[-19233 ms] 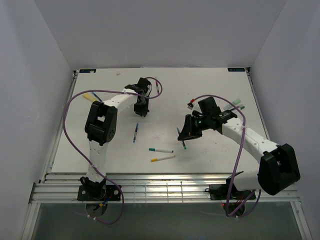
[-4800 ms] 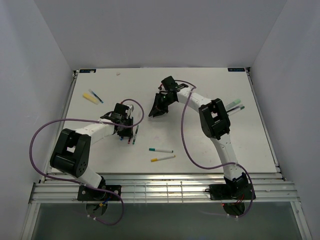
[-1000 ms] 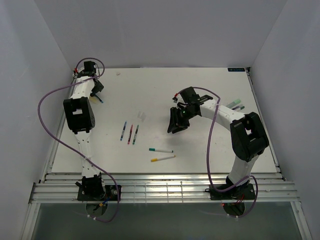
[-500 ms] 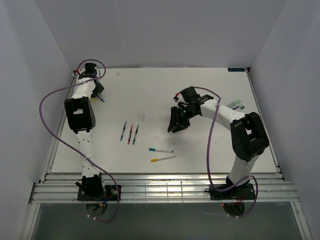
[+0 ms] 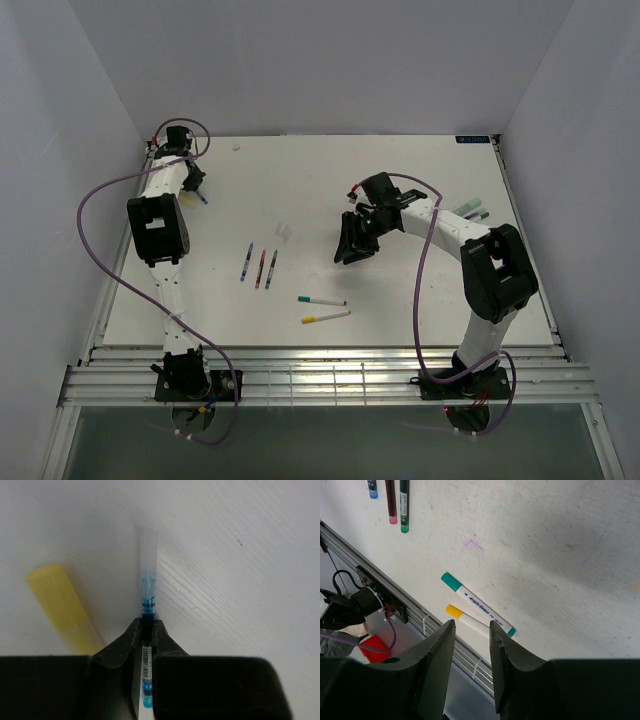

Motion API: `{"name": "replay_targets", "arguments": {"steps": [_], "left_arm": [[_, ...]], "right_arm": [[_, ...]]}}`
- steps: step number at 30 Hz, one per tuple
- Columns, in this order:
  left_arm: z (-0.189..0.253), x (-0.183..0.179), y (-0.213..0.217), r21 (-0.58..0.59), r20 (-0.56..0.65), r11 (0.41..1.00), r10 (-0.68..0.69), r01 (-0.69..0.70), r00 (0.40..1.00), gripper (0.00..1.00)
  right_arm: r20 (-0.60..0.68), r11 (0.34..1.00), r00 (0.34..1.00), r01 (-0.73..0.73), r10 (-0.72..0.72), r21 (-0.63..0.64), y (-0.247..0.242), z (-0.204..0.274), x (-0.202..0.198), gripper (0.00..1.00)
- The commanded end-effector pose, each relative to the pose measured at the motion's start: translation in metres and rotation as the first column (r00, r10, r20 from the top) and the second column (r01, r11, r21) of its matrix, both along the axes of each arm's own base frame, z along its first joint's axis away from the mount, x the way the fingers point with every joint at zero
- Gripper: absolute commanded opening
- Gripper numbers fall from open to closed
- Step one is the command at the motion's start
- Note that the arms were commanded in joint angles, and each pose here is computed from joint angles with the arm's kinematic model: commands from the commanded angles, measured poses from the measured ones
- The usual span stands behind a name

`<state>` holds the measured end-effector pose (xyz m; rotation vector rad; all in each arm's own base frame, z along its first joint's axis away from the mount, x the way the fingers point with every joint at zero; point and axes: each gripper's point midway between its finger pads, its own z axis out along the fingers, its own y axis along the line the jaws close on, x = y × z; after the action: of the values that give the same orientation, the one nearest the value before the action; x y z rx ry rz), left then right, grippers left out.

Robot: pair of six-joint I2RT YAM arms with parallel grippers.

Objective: Open the pen caps

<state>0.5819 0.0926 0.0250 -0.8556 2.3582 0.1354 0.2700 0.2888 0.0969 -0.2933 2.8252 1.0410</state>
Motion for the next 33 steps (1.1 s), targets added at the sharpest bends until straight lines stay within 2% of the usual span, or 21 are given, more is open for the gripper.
{"name": "replay_targets", "arguments": {"steps": [1,4,8,11,13,15,16,18,19,22,23,26,27,29,30,32,33], "left_arm": [[-0.012,0.005,-0.016,-0.07,0.0,0.994,-0.083,0.083,0.997,0.13],[-0.006,0.011,-0.024,-0.101,0.027,0.988,-0.117,0.12,0.993,0.0],[0.015,0.022,-0.035,-0.141,0.095,0.977,-0.15,0.163,0.984,0.0],[0.057,0.03,-0.053,-0.183,0.189,0.961,-0.174,0.209,0.966,0.0],[0.103,0.031,-0.075,-0.195,0.274,0.944,-0.209,0.267,0.939,0.0],[0.121,0.021,-0.102,-0.213,0.301,0.922,-0.252,0.322,0.92,0.0],[0.159,0.015,-0.12,-0.22,0.378,0.894,-0.29,0.389,0.879,0.0],[0.167,-0.006,-0.148,-0.257,0.39,0.856,-0.333,0.449,0.858,0.0],[0.202,-0.017,-0.16,-0.251,0.457,0.824,-0.362,0.508,0.813,0.0],[0.214,-0.054,-0.212,-0.264,0.479,0.737,-0.46,0.622,0.748,0.0],[0.241,-0.075,-0.229,-0.253,0.531,0.681,-0.497,0.687,0.687,0.0],[0.236,-0.122,-0.272,-0.276,0.532,0.582,-0.57,0.765,0.626,0.0],[0.255,-0.15,-0.296,-0.266,0.572,0.495,-0.609,0.827,0.549,0.0],[0.243,-0.184,-0.317,-0.296,0.568,0.415,-0.647,0.86,0.508,0.0],[0.257,-0.211,-0.334,-0.282,0.598,0.334,-0.672,0.9,0.437,0.0],[0.245,-0.241,-0.347,-0.301,0.59,0.271,-0.7,0.914,0.402,0.0],[0.247,-0.26,-0.359,-0.304,0.599,0.214,-0.715,0.928,0.361,0.0]], "right_arm": [[0.011,1.0,1.0,0.003,-0.004,0.029,0.005,0.006,0.008,0.4],[0.019,0.999,1.0,0.011,-0.011,0.04,0.007,0.014,0.011,0.4],[0.041,0.999,0.999,0.021,-0.023,0.042,0.006,0.025,0.018,0.4],[0.051,0.998,0.998,0.036,-0.038,0.057,0.005,0.037,0.023,0.4],[0.07,0.996,0.996,0.047,-0.052,0.08,0.007,0.05,0.029,0.4],[0.065,0.994,0.996,0.049,-0.055,0.095,0.006,0.06,0.031,0.4],[0.073,0.994,0.996,0.048,-0.055,0.098,0.006,0.066,0.031,0.4],[0.103,0.994,0.993,0.047,-0.057,0.099,0.004,0.079,0.034,0.44],[0.12,0.993,0.991,0.046,-0.059,0.105,0.002,0.087,0.035,0.46],[0.126,0.986,0.99,0.05,-0.07,0.16,0.0,0.111,0.039,0.5],[0.121,0.981,0.991,0.042,-0.066,0.189,0.001,0.119,0.038,0.5],[0.129,0.969,0.99,0.029,-0.062,0.245,0.003,0.142,0.043,0.51],[0.13,0.967,0.99,0.028,-0.063,0.253,0.002,0.146,0.046,0.52],[0.13,0.962,0.99,0.021,-0.058,0.273,0.004,0.156,0.046,0.52],[0.132,0.959,0.99,0.017,-0.056,0.282,0.005,0.16,0.046,0.52],[0.134,0.956,0.989,0.014,-0.055,0.295,0.006,0.165,0.045,0.52],[0.13,0.954,0.99,0.018,-0.059,0.298,0.006,0.166,0.045,0.52]]}}
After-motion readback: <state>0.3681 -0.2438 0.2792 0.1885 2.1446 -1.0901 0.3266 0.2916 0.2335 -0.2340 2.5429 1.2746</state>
